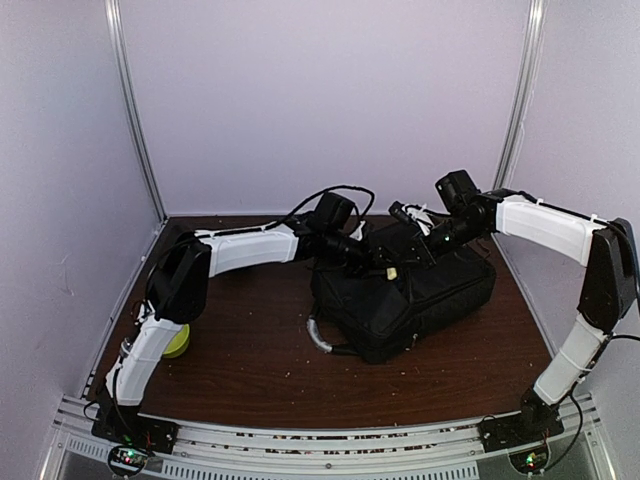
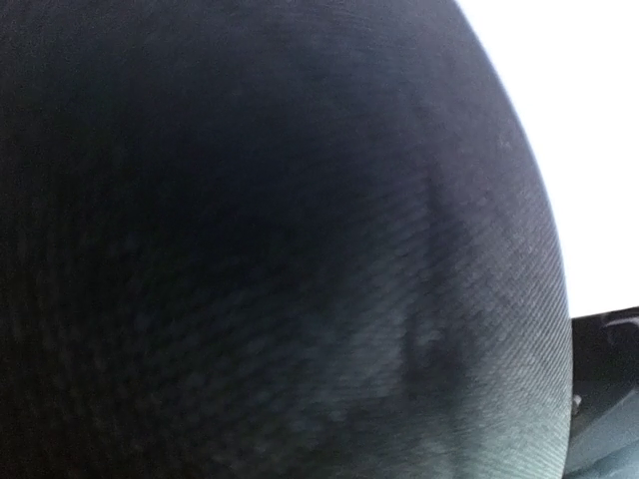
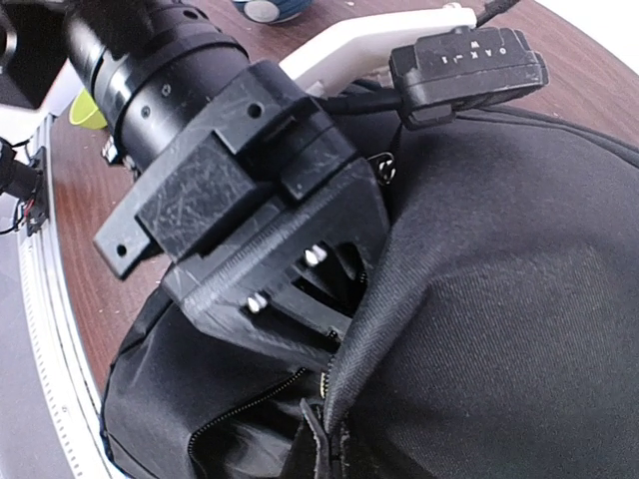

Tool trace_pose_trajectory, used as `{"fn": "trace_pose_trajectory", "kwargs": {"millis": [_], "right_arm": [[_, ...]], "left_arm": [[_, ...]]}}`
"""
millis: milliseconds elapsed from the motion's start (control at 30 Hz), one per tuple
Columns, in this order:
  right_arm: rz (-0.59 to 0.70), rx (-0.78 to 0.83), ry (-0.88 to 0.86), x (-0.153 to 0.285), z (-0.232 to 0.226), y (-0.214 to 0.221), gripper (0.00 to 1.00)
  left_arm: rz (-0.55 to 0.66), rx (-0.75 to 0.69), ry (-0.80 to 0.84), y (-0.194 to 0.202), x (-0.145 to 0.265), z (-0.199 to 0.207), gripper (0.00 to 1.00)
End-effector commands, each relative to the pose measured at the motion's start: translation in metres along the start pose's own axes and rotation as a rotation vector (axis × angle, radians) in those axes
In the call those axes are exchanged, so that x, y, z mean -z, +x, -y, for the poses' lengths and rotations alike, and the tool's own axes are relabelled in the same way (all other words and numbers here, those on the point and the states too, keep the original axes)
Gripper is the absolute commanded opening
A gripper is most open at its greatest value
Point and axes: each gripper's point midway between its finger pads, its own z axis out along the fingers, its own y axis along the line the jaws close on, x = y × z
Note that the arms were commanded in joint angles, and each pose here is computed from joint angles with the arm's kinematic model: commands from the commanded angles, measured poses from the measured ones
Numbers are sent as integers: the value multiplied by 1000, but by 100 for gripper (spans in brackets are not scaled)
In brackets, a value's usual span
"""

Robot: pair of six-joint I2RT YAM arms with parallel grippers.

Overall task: Pack the student bag
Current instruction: Place the pen in the upper front pocket of the bag.

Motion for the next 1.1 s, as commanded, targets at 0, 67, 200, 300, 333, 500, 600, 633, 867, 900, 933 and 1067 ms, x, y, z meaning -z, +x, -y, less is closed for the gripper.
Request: {"fn": "trace_pose_trajectory", "kwargs": {"millis": [0,67,200,300,333,500,600,633,867,900,933,1067], "right_arm": [[104,90,-142,12,-42,-35,0],[101,94,-130,12,-40,-34,0],[92,98,-97,11,-34,-32,0],[70,87,-90,7,-30,-29,0],[64,83,-89,6,-30,-28,0],[54,74,-80,3,-27,-24,0],[38,62,-88,-2,-25,-20,0],[31,57,-90,-5,-24,-18,0],[8,41,-96,-11,-22,-12,0],[6,40,-97,-12,-22,-11,0],[6,39,-98,-11,-22,-12,0],[8,37,-104,-12,-23,-13,0]], "left_arm": [[89,-109,259,-8,-20,67,20],[92,-151,307,-3,-19,86,23],[155,-113,306,-7,-12,76,38],[203,-44,277,-15,-12,42,44],[188,-35,297,-14,-14,41,44],[178,-36,315,-5,-6,47,49],[201,-89,296,-3,11,61,51],[209,-105,282,-1,16,63,51],[289,-161,131,9,47,54,53],[280,-164,114,12,46,51,53],[274,-165,108,15,45,50,53],[251,-151,84,24,39,37,54]]}}
